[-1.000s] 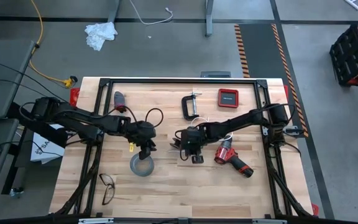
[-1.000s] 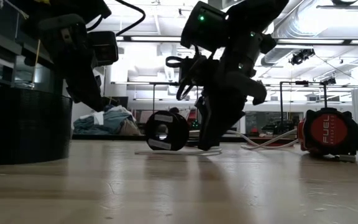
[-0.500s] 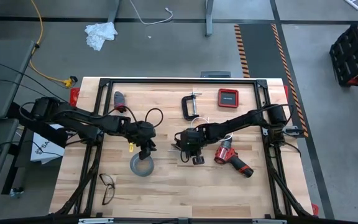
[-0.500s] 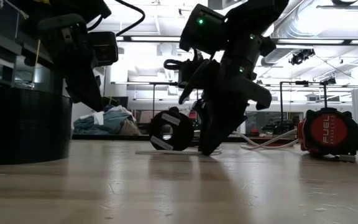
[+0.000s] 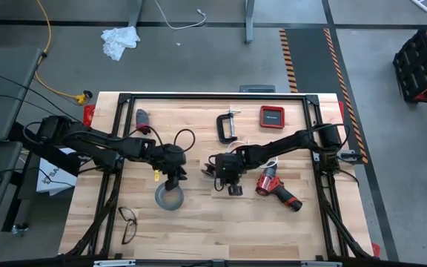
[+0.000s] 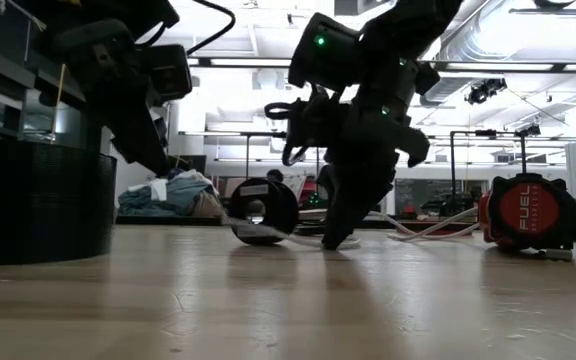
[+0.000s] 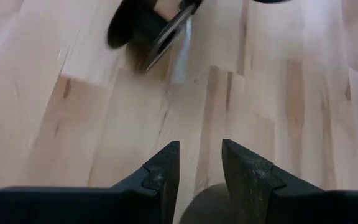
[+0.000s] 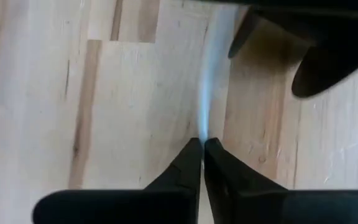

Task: Coil cords
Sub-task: Coil the white wire onto the black spool

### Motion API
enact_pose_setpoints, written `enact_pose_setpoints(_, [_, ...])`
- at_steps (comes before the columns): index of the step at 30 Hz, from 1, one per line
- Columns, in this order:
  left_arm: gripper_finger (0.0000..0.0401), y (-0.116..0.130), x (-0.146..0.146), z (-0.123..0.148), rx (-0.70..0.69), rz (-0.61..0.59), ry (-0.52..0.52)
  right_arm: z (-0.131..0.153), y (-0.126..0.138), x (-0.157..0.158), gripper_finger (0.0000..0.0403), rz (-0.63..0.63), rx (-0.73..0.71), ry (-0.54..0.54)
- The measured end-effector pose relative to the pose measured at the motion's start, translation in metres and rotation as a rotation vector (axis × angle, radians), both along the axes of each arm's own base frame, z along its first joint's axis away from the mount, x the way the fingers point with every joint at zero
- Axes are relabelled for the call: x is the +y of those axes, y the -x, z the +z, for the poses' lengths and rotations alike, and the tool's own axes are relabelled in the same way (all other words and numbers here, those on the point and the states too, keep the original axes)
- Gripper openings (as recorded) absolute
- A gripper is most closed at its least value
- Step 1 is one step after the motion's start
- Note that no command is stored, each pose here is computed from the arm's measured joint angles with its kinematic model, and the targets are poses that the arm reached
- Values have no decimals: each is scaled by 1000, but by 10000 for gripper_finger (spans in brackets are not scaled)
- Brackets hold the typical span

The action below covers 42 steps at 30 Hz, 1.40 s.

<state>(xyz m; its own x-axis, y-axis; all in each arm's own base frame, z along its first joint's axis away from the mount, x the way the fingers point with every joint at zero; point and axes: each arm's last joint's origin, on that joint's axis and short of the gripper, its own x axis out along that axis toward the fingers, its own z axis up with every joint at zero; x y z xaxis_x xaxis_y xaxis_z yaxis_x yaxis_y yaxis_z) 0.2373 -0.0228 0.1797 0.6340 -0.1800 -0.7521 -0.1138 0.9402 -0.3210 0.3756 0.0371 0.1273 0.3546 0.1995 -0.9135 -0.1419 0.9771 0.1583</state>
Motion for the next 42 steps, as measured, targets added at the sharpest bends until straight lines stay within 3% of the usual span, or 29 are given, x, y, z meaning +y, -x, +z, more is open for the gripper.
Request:
enact_pose_setpoints(4, [115, -1, 3, 1, -20, -36, -46, 10, 11, 7, 2, 40, 53, -81])
enact_pose_setpoints(8, [115, -2, 10, 1, -37, -26, -67, 33, 16, 7, 0, 54, 13, -112])
enact_pose_setpoints(17, [115, -8, 25, 6, -118, -55, -220, 65, 17, -12, 0, -212, -66, -144])
enact_pose_setpoints(25, [115, -12, 30, 14, -150, -80, -308, 88, 19, -11, 0, -307, -163, -185])
enact_pose_setpoints(29, [115, -12, 31, 14, -152, -79, -331, 109, 24, -11, 0, -329, -252, -141])
enact_pose_setpoints(37, [115, -15, 31, 7, -124, -80, -334, 97, 28, -35, 0, -413, -174, -16])
enact_pose_setpoints(42, [115, -22, 31, 0, -129, -41, -299, 92, 27, -46, 0, -399, -164, 14])
